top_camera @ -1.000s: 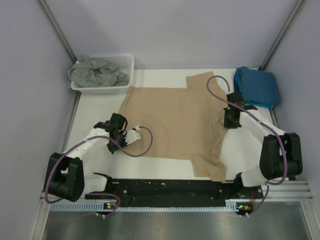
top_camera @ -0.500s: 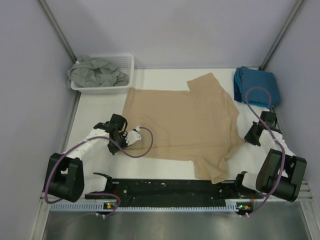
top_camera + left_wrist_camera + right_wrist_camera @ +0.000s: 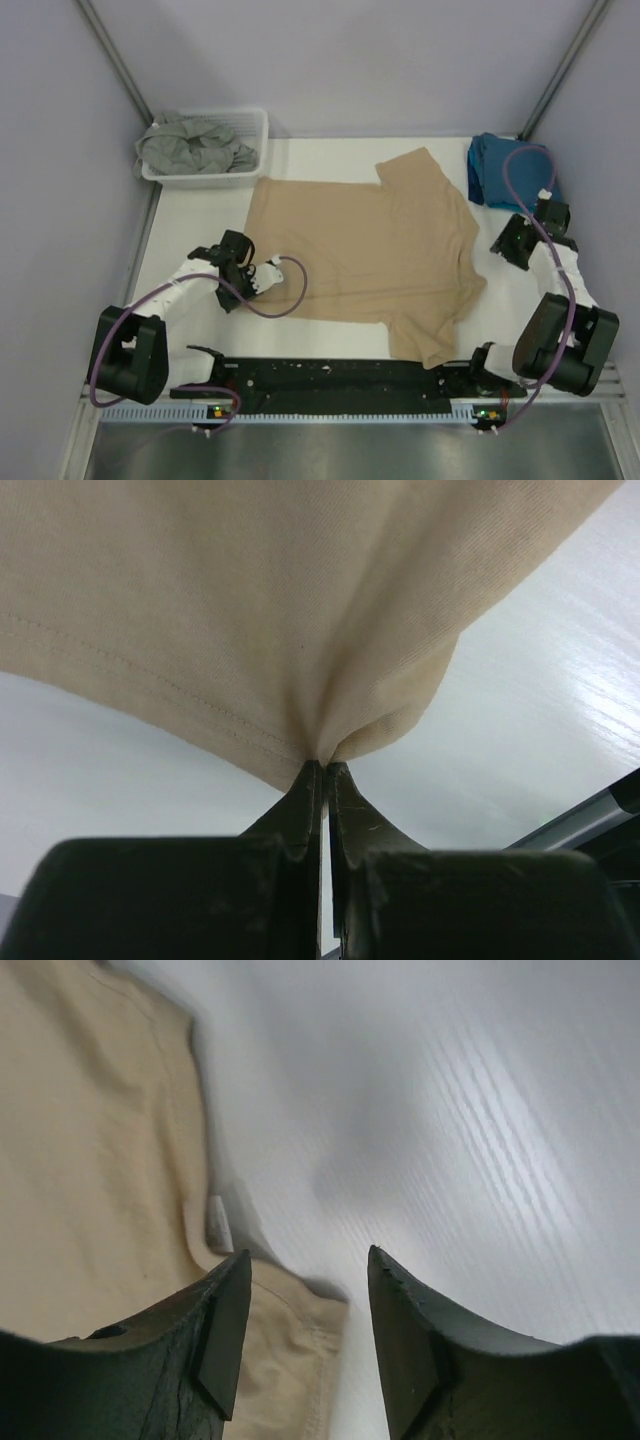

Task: Fold and stack the t-shirts
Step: Flatten out the tshirt

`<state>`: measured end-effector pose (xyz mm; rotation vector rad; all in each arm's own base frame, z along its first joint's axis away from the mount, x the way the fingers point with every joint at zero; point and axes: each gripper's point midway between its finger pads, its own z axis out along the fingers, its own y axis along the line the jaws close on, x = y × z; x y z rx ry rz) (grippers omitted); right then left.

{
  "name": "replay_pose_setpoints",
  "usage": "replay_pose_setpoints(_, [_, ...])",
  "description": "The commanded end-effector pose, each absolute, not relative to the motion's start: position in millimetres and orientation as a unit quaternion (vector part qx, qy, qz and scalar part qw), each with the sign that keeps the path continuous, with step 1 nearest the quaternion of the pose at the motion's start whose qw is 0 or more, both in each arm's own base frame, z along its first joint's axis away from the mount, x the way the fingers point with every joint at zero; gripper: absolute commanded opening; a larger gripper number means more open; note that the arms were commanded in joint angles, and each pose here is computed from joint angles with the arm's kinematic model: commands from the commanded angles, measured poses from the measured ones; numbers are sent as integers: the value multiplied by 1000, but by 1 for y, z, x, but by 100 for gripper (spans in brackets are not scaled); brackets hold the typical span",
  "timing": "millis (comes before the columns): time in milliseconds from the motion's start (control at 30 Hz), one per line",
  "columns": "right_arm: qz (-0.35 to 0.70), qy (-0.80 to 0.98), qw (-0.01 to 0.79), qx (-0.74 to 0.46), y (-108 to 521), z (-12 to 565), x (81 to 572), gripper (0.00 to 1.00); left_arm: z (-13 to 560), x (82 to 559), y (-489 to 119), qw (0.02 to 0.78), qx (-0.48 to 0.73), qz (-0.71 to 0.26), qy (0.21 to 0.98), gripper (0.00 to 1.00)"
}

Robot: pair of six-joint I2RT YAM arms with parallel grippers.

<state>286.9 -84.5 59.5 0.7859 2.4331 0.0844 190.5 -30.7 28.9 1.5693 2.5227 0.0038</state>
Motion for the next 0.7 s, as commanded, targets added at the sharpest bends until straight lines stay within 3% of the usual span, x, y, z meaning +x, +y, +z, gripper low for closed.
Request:
replay_pose_setpoints(0, [-2, 897, 389, 208, -80, 140, 316, 52, 30, 177, -39, 85, 521, -36, 849, 0])
replay_pose_setpoints(67, [10, 897, 416, 150, -58, 158, 333, 54, 31, 169, -43, 75, 528, -56, 844, 0])
replay_pose_setpoints(133, [30, 902, 419, 96, -36, 166, 351, 55, 32, 156, -46, 59, 538, -79, 837, 26])
replay_pose_setpoints(200, [35, 910, 409, 58, -25, 165, 370, 55, 42, 148, -48, 49, 553, -99, 826, 45])
replay_pose_setpoints(267, [27, 913, 407, 33, -26, 170, 391, 55, 64, 150, -52, 54, 565, -111, 816, 53])
replay_pose_setpoints(367, [18, 911, 412, 3, -31, 178, 430, 53, 112, 197, -72, 131, 564, -113, 807, 62])
replay_pose_setpoints(467, [24, 915, 403, -7, -31, 172, 466, 48, 150, 268, -96, 234, 538, -96, 804, 61])
replay_pose_setpoints(600, [38, 928, 371, -7, -30, 142, 495, 45, 136, 355, -107, 279, 494, -48, 822, 27])
replay_pose_setpoints(667, [34, 933, 358, -7, -32, 126, 506, 46, 127, 386, -102, 264, 461, -17, 847, 24])
